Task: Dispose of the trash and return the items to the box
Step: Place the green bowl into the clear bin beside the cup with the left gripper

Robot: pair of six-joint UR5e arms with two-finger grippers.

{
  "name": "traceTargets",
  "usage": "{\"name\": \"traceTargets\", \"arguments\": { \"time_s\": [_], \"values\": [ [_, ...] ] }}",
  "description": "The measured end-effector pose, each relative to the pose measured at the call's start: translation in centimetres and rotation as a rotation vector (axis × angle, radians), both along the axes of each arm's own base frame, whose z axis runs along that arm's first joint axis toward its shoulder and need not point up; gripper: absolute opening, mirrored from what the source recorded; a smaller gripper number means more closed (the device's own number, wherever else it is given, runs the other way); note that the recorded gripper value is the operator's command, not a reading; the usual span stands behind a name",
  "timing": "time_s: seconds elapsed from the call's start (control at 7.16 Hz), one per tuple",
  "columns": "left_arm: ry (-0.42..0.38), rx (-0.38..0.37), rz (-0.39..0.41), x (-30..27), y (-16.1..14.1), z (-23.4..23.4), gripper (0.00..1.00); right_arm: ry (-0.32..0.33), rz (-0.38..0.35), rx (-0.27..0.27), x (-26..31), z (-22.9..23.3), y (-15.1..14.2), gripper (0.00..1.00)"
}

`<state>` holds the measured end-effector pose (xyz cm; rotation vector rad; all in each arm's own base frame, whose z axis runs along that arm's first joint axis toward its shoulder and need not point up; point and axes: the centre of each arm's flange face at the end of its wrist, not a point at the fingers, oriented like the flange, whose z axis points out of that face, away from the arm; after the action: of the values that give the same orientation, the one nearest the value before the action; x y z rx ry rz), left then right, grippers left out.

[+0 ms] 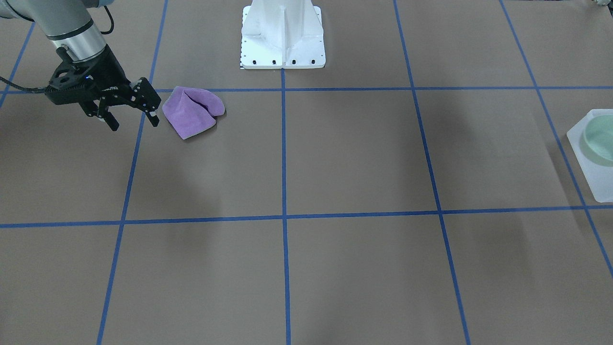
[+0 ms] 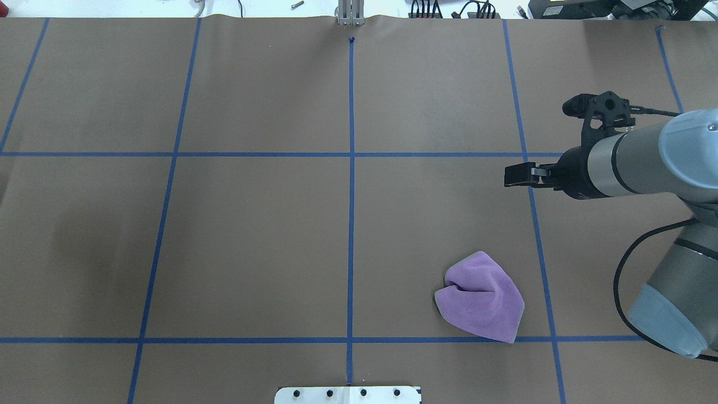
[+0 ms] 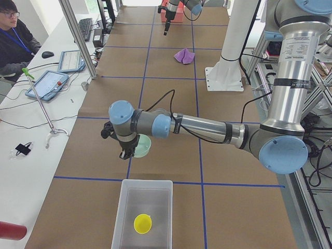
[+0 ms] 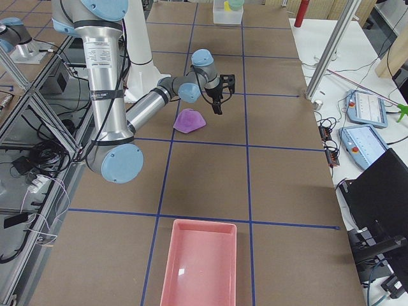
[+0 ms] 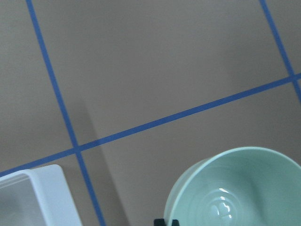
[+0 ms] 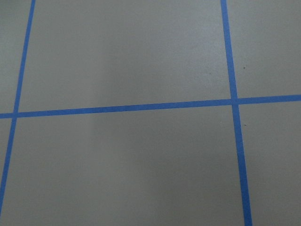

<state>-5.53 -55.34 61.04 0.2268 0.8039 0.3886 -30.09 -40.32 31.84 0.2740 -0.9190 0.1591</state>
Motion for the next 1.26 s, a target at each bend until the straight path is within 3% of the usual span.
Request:
{"name": "traceTargets", "arguments": {
  "time_s": [0.28,0.7,1.26],
  "values": [
    [0.010,0.027,0.067,-5.1,-1.4,8.0,0.00,0.011,0.005,0.007,-0.7,-0.5,0.1,1.00],
    [0.007,0.077,0.081,-5.7,0.2,17.4,0.00,0.020,0.008,0.018,-1.3,-0.6,0.3,1.00],
    [0.010,0.078,0.015,-3.8,1.0,19.7,0.00,0.026,0.008,0.023,-1.7,-0.5,0.5,1.00]
  ]
}}
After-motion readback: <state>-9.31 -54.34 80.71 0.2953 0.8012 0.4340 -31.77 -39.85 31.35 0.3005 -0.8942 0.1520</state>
